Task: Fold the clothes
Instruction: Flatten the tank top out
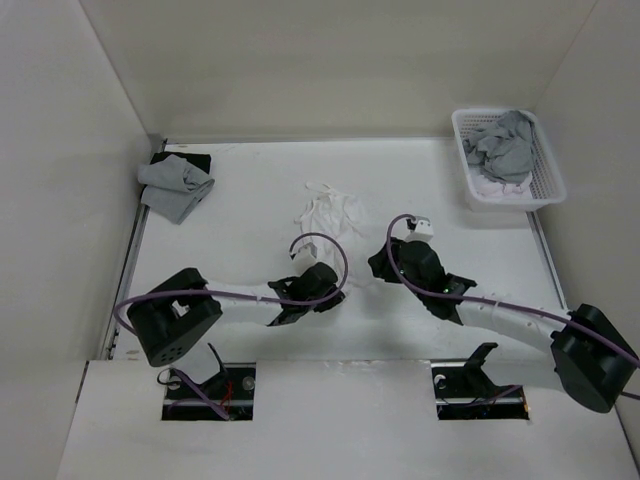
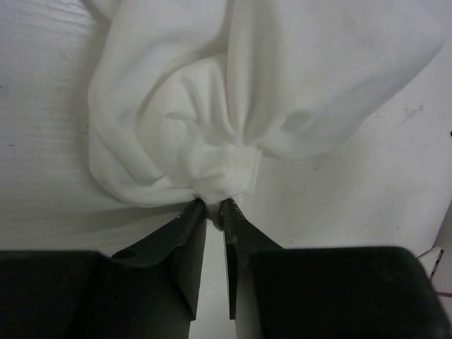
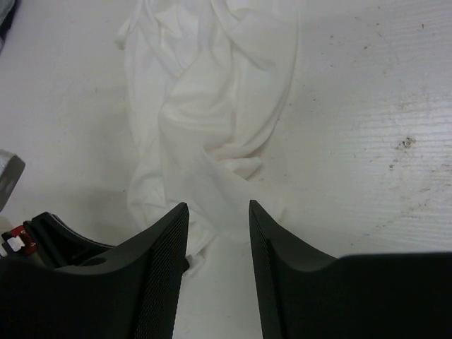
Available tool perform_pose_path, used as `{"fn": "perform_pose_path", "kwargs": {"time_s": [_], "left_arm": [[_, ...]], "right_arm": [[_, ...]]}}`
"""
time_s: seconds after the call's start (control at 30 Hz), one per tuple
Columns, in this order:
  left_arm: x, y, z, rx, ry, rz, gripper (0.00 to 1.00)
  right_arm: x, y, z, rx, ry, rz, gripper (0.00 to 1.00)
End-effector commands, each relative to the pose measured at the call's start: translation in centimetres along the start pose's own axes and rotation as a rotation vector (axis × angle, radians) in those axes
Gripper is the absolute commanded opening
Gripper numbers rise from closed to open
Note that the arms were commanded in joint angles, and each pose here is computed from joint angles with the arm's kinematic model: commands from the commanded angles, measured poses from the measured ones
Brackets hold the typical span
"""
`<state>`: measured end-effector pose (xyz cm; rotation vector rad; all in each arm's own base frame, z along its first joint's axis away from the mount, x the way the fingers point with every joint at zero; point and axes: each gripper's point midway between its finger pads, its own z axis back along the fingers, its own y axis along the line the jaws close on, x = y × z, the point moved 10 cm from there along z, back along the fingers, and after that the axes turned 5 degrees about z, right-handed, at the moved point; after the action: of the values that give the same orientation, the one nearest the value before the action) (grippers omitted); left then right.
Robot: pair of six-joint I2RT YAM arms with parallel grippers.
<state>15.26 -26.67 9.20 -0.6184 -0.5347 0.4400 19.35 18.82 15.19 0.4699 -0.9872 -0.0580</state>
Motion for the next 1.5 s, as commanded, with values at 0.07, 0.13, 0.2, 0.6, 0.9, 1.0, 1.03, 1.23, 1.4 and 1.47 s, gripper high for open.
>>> {"fn": "perform_pose_path", "kwargs": {"time_s": [0.07,0.13,0.2,0.6,0.9,1.0,1.03,1.23,1.4,1.47], "left_arm": [[0.6,2.4,0.9,0.040,-0.057,0.006,0.04],[1.5,2.9,1.8,0.032,-0.097,-0.001,0.02],[2.5,3.3,2.9,0.028,-0.135,0.002,0.01],[6.6,6.6,7.2,0.022,-0.270,0.003,0.00],[9.9,2.0,9.9,-0.140,-0.389,-0.065,0.00],[10.9,-1.9,11.0,-0.255,-0.415,-0.119,0.00],[11.0,-3.3,11.4,-0.300,-0.417,-0.138,0.00],[11.4,-5.6,13.7,-0.387,-0.471,-0.184,0.00],[12.9,1.3,13.6,-0.183,-0.541,-0.079,0.00],[13.3,3.8,13.6,-0.120,-0.558,-0.031,0.00]], "right_arm": [[0.3,-0.5,-0.6,0.008,-0.026,-0.050,0.46],[0.0,-0.4,-0.8,0.021,0.004,-0.046,0.45],[-0.4,-0.2,-0.9,0.041,0.031,-0.043,0.45],[-4.0,1.6,-2.4,0.201,0.216,-0.055,0.54],[-0.9,3.3,-2.8,0.197,0.085,-0.069,0.06],[2.2,3.1,1.0,0.146,0.025,-0.008,0.05],[3.3,3.1,2.5,0.135,0.009,0.020,0.05],[4.3,4.5,7.3,0.133,0.150,0.133,0.36],[1.5,3.7,6.1,0.112,0.171,0.120,0.55],[0.4,2.6,4.6,0.080,0.181,0.071,0.53]]}}
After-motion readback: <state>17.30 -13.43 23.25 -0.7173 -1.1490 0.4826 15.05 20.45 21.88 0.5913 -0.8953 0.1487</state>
